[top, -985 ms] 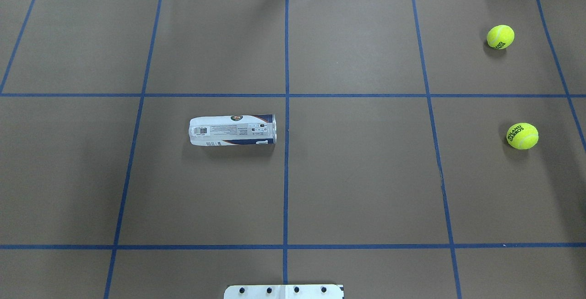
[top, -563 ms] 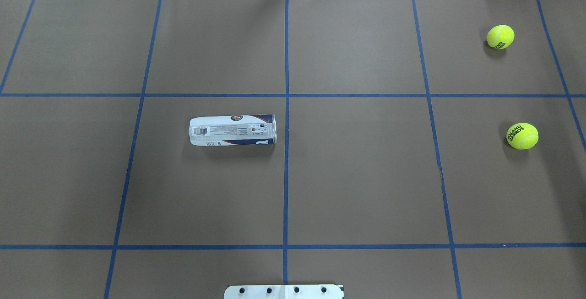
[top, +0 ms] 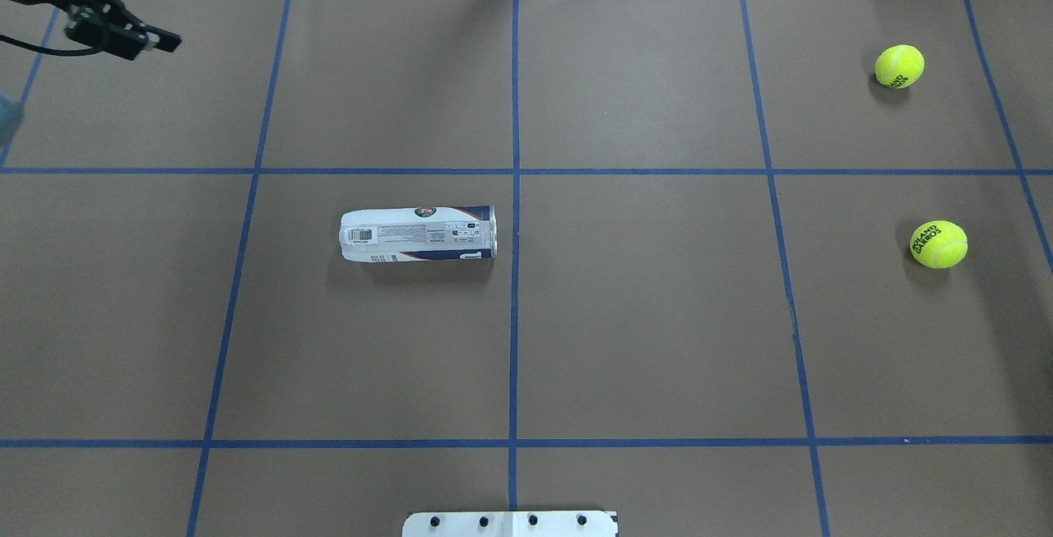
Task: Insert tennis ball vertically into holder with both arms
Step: 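Move the left gripper over the clear tube lying on the table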
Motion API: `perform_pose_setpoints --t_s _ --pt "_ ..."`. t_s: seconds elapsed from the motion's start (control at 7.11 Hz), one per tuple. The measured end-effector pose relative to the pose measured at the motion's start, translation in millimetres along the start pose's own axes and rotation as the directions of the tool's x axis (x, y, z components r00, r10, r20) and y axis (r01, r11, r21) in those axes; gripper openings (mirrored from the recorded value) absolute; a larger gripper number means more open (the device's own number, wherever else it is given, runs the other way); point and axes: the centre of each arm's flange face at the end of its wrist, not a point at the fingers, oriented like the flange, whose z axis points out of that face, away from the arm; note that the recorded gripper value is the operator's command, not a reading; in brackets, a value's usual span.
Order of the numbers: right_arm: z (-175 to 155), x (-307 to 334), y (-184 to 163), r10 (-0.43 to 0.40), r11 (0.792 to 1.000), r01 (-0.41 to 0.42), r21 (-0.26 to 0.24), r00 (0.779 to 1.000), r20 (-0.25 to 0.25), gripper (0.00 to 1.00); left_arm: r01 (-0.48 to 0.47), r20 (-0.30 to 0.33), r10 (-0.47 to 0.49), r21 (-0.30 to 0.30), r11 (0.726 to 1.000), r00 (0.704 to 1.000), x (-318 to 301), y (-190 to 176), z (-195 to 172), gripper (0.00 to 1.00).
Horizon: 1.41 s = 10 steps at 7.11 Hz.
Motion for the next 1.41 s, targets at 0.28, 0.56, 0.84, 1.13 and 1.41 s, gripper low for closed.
perform_pose_setpoints --t_s 0.28,0.56,0.84,1.13,1.41 --pt "0 0 0 -0.001 1.0 0.001 0.0 1.0 0.0 0.99 -0.087 0.004 0.087 -0.001 0.996 0.996 64 -42 72 1.0" --pt "0 0 0 0.0 1.0 0.0 0.001 1.0 0.0 0.99 -0.144 -0.063 0.139 -0.072 0.987 0.988 122 -77 125 1.0" --pt "1 1 1 0.002 1.0 -0.002 -0.001 1.0 0.0 0.99 -0.234 -0.11 0.218 -0.162 0.959 0.97 163 -105 158 1.0" --pt "2 2 4 0.005 1.0 -0.005 -0.004 1.0 0.0 0.99 -0.286 -0.132 0.261 -0.234 0.929 0.956 207 -135 184 1.0" --pt "3 2 7 0.008 1.0 -0.008 -0.007 1.0 0.001 0.99 -0.315 -0.113 0.295 -0.289 0.904 0.949 244 -155 211 1.0"
